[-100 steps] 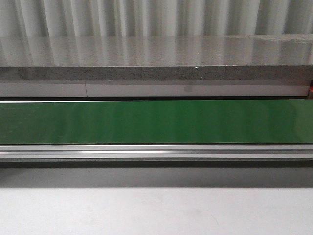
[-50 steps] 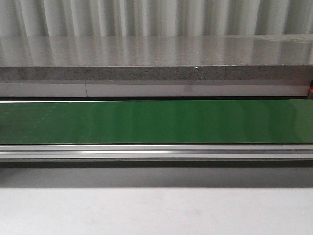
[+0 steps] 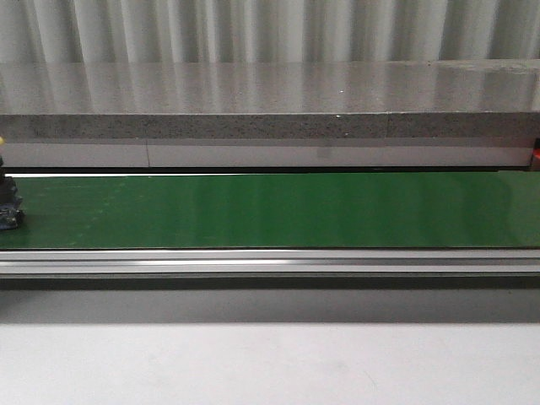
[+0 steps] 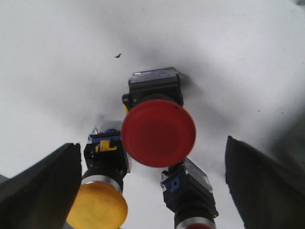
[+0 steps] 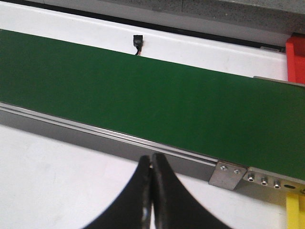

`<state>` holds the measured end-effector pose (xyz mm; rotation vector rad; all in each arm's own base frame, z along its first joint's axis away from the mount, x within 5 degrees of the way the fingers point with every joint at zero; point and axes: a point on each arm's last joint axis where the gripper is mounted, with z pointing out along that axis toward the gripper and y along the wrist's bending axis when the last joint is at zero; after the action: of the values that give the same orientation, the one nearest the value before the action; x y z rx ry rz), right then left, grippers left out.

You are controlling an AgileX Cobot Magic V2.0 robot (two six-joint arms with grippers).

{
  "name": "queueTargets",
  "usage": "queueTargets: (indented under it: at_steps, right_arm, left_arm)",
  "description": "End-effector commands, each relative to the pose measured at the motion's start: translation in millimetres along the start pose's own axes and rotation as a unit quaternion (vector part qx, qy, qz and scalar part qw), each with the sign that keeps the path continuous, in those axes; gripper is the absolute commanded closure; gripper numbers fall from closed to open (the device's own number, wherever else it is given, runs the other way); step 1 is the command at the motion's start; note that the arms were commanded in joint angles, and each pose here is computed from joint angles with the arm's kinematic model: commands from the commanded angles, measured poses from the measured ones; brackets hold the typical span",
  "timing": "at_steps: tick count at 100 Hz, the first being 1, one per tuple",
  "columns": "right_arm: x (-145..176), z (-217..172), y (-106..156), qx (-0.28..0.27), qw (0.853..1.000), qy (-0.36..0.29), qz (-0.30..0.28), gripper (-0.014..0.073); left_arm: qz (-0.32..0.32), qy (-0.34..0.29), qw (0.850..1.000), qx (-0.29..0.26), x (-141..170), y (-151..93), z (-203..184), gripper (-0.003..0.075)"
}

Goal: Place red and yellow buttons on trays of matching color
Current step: 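Grasp a red-capped button on the table with the left gripper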

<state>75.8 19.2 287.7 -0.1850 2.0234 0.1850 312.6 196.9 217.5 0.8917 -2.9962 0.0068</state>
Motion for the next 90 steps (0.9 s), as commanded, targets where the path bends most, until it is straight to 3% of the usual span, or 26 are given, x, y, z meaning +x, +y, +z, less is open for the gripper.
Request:
queueTargets:
  at_steps: [1, 27, 36, 53, 63, 90]
  right_arm:
    - [-12.8, -3.1, -0.8, 0.006, 0.999, -0.041, -0.002, 0.0661]
    - [-12.9, -3.1, -0.8, 0.006, 0.999, -0.041, -0.002, 0.0661]
    - [-12.9, -3.1, -0.8, 0.006, 0.999, -0.041, -0.002, 0.0661]
    - [-12.9, -3.1, -0.7, 0.006, 0.999, -0.041, -0.002, 0.0661]
    - [-12.9, -3.1, -0.7, 0.006, 0.999, -0.041, -0.002, 0.0661]
    - [-12.9, -3.1, -0.7, 0.006, 0.999, -0.041, -0.002, 0.0661]
  left_arm:
    - [-0.010, -0.028, 1.000, 0.001, -1.3, 2.7, -14.7, 0.0134]
    - [-0.012, -0.049, 0.999, 0.006, -10.7, 1.6, -4.7, 0.0156]
    - [-0.011, -0.047, 0.999, 0.007, -11.3, 1.4, -2.8, 0.0235]
    - [-0.007, -0.046, 0.999, 0.010, -11.3, 0.9, -2.7, 0.0469]
    - [-0.005, -0.047, 0.999, 0.010, -11.5, 0.9, -2.7, 0.0552]
    - [-0.001, -0.060, 0.998, 0.009, -4.5, -0.1, -19.8, 0.0559]
